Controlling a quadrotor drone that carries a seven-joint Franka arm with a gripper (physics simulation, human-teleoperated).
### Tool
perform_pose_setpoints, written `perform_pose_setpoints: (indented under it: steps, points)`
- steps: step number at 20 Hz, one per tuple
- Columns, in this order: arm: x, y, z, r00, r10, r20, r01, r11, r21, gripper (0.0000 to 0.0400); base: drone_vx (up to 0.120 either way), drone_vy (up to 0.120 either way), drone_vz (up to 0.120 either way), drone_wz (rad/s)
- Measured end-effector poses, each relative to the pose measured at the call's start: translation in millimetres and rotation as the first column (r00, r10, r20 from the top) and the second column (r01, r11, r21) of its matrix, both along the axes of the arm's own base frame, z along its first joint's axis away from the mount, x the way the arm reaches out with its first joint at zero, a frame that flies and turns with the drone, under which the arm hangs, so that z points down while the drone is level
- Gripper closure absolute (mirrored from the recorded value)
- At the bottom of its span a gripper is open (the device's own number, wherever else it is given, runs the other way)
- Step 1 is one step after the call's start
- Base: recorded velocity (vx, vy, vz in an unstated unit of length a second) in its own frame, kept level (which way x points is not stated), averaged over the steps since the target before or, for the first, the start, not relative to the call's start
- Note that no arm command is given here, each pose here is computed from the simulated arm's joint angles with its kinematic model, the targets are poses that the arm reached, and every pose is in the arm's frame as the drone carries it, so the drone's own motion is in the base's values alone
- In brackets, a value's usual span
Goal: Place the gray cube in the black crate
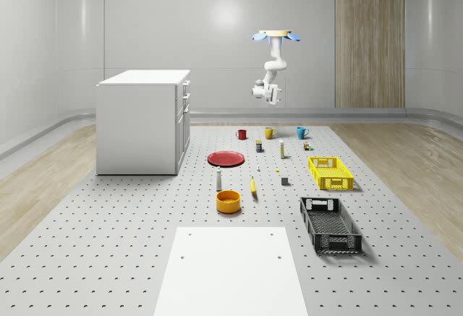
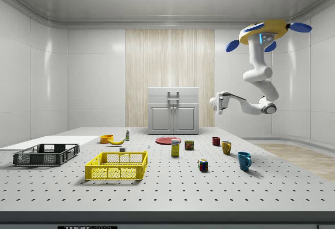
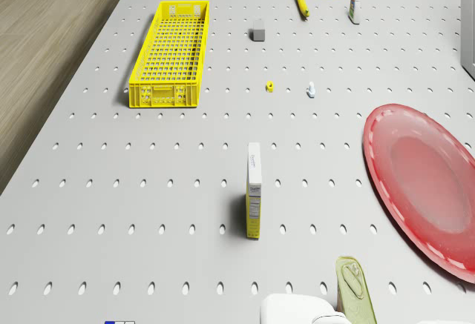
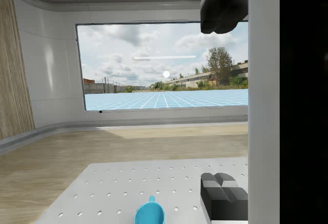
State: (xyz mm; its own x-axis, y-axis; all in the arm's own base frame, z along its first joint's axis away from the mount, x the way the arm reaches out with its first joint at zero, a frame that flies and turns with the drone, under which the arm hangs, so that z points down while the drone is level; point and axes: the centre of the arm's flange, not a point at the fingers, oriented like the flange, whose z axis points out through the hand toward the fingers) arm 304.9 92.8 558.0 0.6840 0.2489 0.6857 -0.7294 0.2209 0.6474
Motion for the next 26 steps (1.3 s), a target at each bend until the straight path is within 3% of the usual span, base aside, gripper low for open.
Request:
perform_pose_setpoints:
  steps: [2,4,8,12,18,26]
  points:
    - [0.9,-14.7,-26.8,1.000,-0.011,0.0018,0.011,0.952,-0.305,0.0000,0.120,0.000,0.000,0.000]
    - [1.5,-32.2,-44.7,1.000,-0.020,0.0051,0.020,0.845,-0.534,0.0000,0.120,0.000,0.000,0.000]
    - [1.9,-60.9,-60.7,1.000,-0.028,0.0101,0.026,0.623,-0.781,0.0000,0.120,0.000,0.000,0.000]
    - [2.0,-77.0,-65.3,0.999,-0.031,0.0116,0.025,0.482,-0.876,0.0000,0.120,0.000,0.000,0.000]
    - [1.9,-87.6,-66.9,0.999,-0.033,0.0117,0.023,0.385,-0.923,0.0000,0.120,0.000,-0.007,0.000]
    - [1.9,-91.7,-67.2,0.999,-0.033,0.0115,0.022,0.346,-0.938,0.0000,0.120,0.000,-0.120,0.000]
